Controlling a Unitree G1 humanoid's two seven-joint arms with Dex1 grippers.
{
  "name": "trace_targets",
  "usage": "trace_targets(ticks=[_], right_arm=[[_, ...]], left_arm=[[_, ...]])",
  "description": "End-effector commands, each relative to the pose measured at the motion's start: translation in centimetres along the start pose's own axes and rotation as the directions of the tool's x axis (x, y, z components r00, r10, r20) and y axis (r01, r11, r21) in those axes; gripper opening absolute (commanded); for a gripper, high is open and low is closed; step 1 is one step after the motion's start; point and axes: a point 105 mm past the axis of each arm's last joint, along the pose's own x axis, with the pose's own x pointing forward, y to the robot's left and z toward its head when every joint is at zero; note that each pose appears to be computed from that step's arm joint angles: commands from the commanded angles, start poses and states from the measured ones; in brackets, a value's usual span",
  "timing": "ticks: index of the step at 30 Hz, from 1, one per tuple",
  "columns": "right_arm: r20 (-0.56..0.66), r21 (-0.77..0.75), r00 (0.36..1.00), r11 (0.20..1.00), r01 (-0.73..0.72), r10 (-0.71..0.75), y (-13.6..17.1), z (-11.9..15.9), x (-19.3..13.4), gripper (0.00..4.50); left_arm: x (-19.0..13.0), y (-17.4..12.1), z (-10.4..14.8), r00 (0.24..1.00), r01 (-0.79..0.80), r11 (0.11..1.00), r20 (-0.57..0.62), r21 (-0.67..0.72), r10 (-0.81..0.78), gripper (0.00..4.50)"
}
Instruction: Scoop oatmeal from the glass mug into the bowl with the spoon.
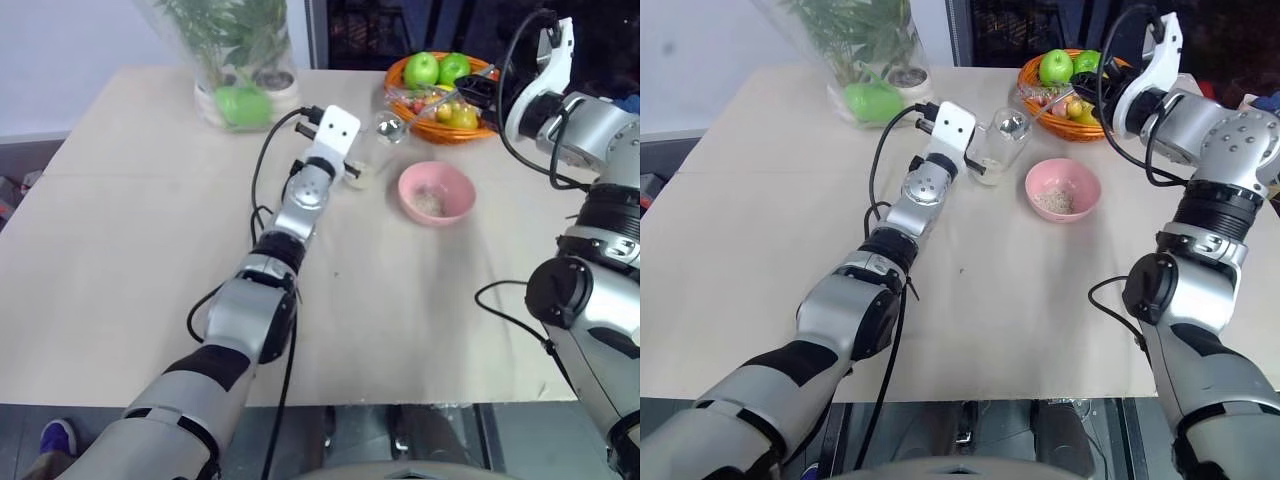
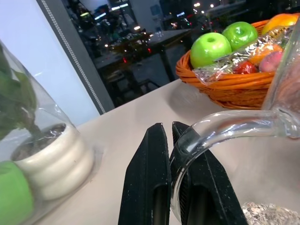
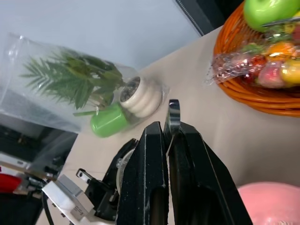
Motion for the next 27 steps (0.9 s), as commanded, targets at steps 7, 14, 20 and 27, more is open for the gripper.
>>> trace_targets(ticks=[7, 14, 20, 27], right_arm=[[0.105, 0.04, 0.994, 0.999, -0.013, 0.009, 0.2, 2.1, -2.1, 0.0], [0.058, -0.327, 0.998, 0.945, 0.007, 0.012, 2.7, -0.5, -1.2, 0.0], [-0.027, -0.604, 0.999, 0.796, -0.052, 0.045, 4.2, -4.1, 0.5, 0.0], [-0.187, -0.624, 0.978, 0.758, -0.189, 0.09, 4.4, -7.8, 1.0, 0.0]], left_arm=[[0.8, 0.0, 2.8, 0.997, 0.01, 1.0, 0.083, 0.01, -0.011, 0.06], [0.9, -0.5, 3.7, 0.993, 0.022, 0.999, 0.117, 0.037, -0.026, 0.06], [0.8, -1.2, 5.0, 0.983, 0.036, 0.998, 0.179, 0.045, -0.043, 0.06], [0.6, -1.4, 5.4, 0.976, 0.033, 0.997, 0.211, 0.063, -0.045, 0.06]])
